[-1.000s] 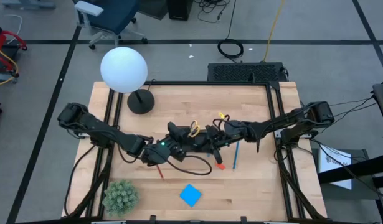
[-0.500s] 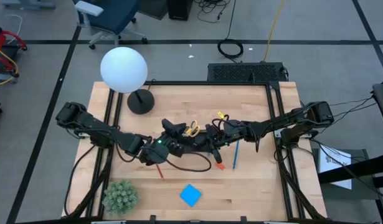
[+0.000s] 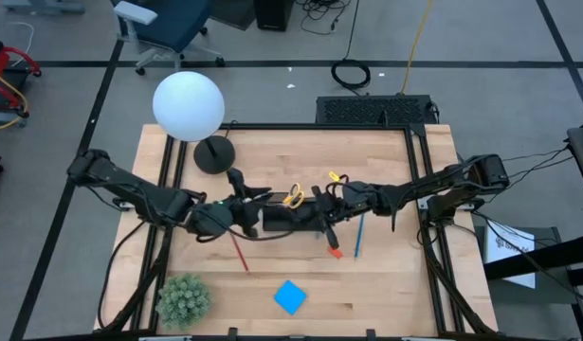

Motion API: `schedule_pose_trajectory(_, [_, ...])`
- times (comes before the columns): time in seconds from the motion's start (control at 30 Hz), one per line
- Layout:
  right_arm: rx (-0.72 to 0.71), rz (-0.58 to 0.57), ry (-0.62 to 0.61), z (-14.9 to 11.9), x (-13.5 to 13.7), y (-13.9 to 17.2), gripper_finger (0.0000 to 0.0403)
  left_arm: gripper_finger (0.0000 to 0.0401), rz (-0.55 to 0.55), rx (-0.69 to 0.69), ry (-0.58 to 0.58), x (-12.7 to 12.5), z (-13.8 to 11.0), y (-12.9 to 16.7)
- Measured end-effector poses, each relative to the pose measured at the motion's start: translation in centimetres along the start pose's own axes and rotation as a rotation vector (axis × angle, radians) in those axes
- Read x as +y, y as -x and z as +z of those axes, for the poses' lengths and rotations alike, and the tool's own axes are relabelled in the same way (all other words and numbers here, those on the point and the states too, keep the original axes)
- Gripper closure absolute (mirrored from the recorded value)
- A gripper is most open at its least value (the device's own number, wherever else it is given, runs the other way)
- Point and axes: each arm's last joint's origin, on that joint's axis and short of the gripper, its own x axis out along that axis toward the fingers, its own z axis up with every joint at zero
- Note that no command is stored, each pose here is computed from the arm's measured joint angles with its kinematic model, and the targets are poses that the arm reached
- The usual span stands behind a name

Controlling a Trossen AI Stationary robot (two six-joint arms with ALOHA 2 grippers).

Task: Pick and place office supplies into organizer
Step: Put the black pen into the desk organizer

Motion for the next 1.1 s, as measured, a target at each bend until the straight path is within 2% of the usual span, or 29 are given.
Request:
schedule_pose_trajectory(0.23, [-0.093,-0.044,0.202,1.4,0.2,0.6,0.0393,0.0324,-0.203,-0.176,0.141,0.7,0.9,0.4])
schedule_pose_trajectory(0.4, [-0.134,-0.065,0.338,1.9,0.3,0.7,0.0393,0.0324,-0.272,-0.268,0.193,1.1,1.4,0.1])
schedule_pose_trajectory(0.53, [-0.135,-0.067,0.401,1.9,0.3,0.6,0.0393,0.0324,-0.333,-0.323,0.242,1.4,1.3,-0.5])
schedule_pose_trajectory(0.73, [-0.174,-0.060,0.441,2.2,0.7,0.6,0.0393,0.0324,-0.390,-0.331,0.300,1.6,0.3,-1.6])
schedule_pose_trajectory(0.93, [-0.185,-0.060,0.446,2.3,0.8,0.7,0.0393,0.0323,-0.461,-0.406,0.353,1.7,-0.3,-2.5])
schedule_pose_trajectory(1.1, [-0.196,-0.060,0.450,2.4,0.8,0.7,0.0393,0.0294,-0.473,-0.429,0.365,2.0,-0.4,-2.7])
